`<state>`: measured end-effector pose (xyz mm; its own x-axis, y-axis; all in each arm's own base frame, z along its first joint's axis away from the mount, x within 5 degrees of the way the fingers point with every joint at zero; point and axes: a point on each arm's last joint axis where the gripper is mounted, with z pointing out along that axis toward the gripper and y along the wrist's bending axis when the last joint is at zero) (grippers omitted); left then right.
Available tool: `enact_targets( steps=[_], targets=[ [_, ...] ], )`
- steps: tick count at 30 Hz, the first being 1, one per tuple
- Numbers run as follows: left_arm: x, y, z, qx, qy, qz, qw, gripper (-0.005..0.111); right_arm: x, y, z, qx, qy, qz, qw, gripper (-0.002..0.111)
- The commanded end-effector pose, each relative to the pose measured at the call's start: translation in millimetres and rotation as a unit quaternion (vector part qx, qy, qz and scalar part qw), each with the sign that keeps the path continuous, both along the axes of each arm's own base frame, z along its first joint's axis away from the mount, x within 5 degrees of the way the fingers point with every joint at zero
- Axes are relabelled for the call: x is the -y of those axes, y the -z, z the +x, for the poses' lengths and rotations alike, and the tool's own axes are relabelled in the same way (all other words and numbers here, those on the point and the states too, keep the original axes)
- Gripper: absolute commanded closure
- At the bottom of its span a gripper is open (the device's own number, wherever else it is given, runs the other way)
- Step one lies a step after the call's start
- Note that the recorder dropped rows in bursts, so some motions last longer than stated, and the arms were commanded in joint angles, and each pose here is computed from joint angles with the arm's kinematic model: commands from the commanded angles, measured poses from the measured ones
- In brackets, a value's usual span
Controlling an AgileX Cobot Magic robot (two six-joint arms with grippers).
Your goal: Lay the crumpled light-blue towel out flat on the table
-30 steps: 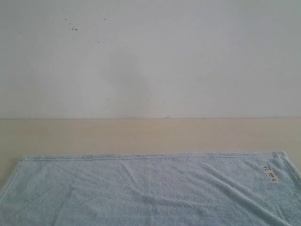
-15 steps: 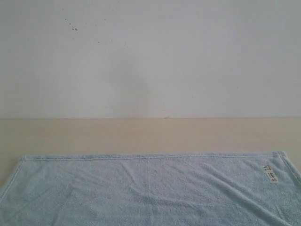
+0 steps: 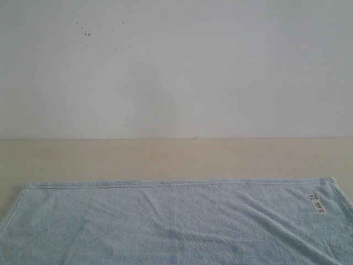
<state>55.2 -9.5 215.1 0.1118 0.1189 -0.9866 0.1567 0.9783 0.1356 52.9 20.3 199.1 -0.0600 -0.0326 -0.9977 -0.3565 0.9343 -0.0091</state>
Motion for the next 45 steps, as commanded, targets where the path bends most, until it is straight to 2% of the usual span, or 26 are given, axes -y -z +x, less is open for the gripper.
enact_targets(
  steps=[1, 23, 32, 45],
  targets=[
    [0.0, 1.9, 0.1, -0.004, 0.001, -0.011, 1.000, 0.103, 0.1, -0.6, -0.3, 0.004, 0.000, 0.000, 1.000, 0.108],
    [0.0, 1.9, 0.1, -0.004, 0.001, -0.011, 1.000, 0.103, 0.1, -0.6, -0.3, 0.004, 0.000, 0.000, 1.000, 0.108],
    [3.0, 1.9, -0.5, -0.004, 0.028, -0.011, 1.000, 0.103, 0.1, -0.6, -0.3, 0.004, 0.000, 0.001, 1.000, 0.108],
    [3.3, 1.9, -0.6, -0.004, 0.031, -0.011, 0.999, 0.103, 0.1, -0.6, -0.3, 0.004, 0.000, 0.001, 1.000, 0.108]
  ],
)
